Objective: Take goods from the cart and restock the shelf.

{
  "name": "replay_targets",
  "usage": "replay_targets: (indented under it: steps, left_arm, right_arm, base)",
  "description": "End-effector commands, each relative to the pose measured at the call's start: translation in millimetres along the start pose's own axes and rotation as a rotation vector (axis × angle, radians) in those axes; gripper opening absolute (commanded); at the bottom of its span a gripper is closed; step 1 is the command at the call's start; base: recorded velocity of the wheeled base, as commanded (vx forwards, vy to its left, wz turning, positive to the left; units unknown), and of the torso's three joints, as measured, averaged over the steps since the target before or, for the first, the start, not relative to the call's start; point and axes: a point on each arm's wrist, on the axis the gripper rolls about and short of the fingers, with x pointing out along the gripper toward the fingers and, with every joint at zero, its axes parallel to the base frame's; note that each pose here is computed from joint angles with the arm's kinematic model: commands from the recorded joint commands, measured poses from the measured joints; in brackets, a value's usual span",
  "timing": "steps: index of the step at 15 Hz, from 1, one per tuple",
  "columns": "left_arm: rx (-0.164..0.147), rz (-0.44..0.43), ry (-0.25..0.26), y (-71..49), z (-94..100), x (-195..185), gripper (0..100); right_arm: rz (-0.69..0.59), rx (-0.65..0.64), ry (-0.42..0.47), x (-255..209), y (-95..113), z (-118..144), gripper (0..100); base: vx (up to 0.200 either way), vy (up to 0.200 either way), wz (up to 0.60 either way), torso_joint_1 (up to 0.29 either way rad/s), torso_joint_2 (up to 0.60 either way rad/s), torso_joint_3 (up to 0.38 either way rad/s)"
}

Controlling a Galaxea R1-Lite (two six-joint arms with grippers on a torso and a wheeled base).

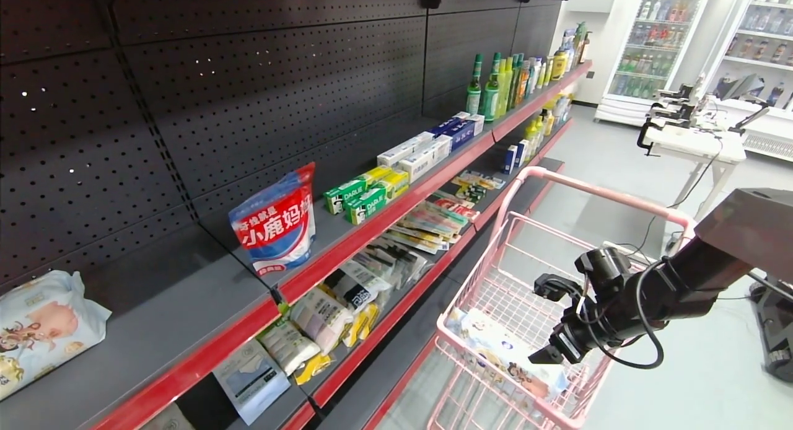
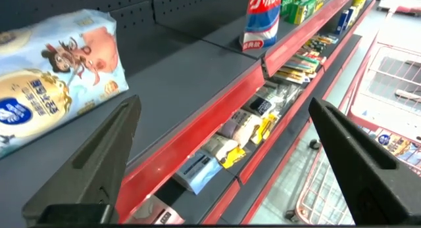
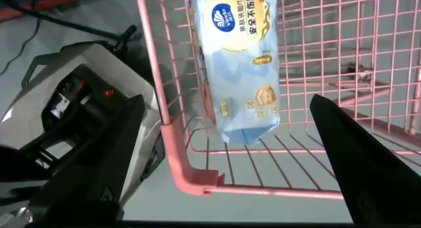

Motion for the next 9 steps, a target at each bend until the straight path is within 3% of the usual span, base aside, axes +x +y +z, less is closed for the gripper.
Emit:
replay_targets:
  steps: [1, 7, 9]
  left_arm:
    - [0.001, 0.000, 0.000, 0.0, 0.0, 0, 100]
    - [0.001, 0.000, 0.000, 0.0, 0.0, 0, 100]
    - [0.001, 0.000, 0.000, 0.0, 0.0, 0, 100]
  right_arm:
    - [0.005, 0.002, 0.007, 3, -3, -3, 100]
    - [0.039, -0.049, -0.014, 5, -12, -10, 100]
    - [0.045, -0.071, -0.031, 7, -21, -13, 100]
  base:
    - [0.000, 0.000, 0.00, -0.154, 0.35, 0.198]
    - [0.000, 0.000, 0.00, -0.145, 0.33, 0.184]
    - [0.000, 0.000, 0.00, -0.021, 0.05, 0.021]
